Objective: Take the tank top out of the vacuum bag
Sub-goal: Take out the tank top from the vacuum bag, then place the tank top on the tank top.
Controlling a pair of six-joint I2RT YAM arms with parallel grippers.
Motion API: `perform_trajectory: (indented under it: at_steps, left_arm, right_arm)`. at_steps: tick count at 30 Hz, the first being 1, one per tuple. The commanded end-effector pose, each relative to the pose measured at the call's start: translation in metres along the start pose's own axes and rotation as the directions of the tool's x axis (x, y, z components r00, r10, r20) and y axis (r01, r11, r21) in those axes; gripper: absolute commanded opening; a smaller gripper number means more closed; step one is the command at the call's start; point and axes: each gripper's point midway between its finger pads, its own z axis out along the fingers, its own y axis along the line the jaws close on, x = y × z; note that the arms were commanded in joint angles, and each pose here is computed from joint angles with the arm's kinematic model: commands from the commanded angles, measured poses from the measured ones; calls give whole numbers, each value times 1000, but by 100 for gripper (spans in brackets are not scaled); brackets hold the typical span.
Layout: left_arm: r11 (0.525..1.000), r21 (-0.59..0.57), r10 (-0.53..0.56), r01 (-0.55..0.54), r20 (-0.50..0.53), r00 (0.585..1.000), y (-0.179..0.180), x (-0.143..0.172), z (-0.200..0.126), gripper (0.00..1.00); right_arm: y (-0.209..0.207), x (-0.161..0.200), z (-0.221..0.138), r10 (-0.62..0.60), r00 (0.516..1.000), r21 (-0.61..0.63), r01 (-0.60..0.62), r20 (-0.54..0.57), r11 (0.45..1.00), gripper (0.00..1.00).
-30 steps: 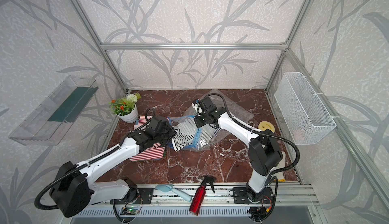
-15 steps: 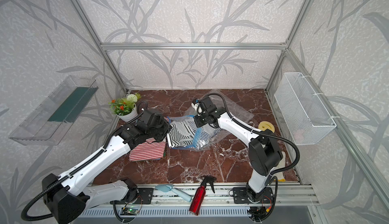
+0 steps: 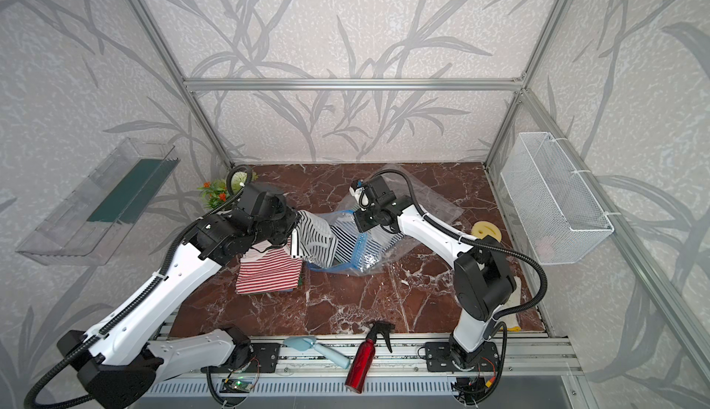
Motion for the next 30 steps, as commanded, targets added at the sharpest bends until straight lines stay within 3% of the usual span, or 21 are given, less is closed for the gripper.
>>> perform_trajectory:
  at_steps: [1,12,30]
  left_arm:
    - [1000,-26,-12,14,74,997,-1,-17,-11,0]
    - [999,-21,-22,27,235,972,-10,-58,-37,0]
    - [999,-19,-20,31,404,914,-9,-108,-36,0]
  right_arm:
    - [-2,-6,2,1,1000,-8,-1,20,1000,0]
    - [-7,-5,-2,21,999,-16,-20,32,1000,0]
    - [-10,2,-4,24,1000,-3,-24,7,1000,0]
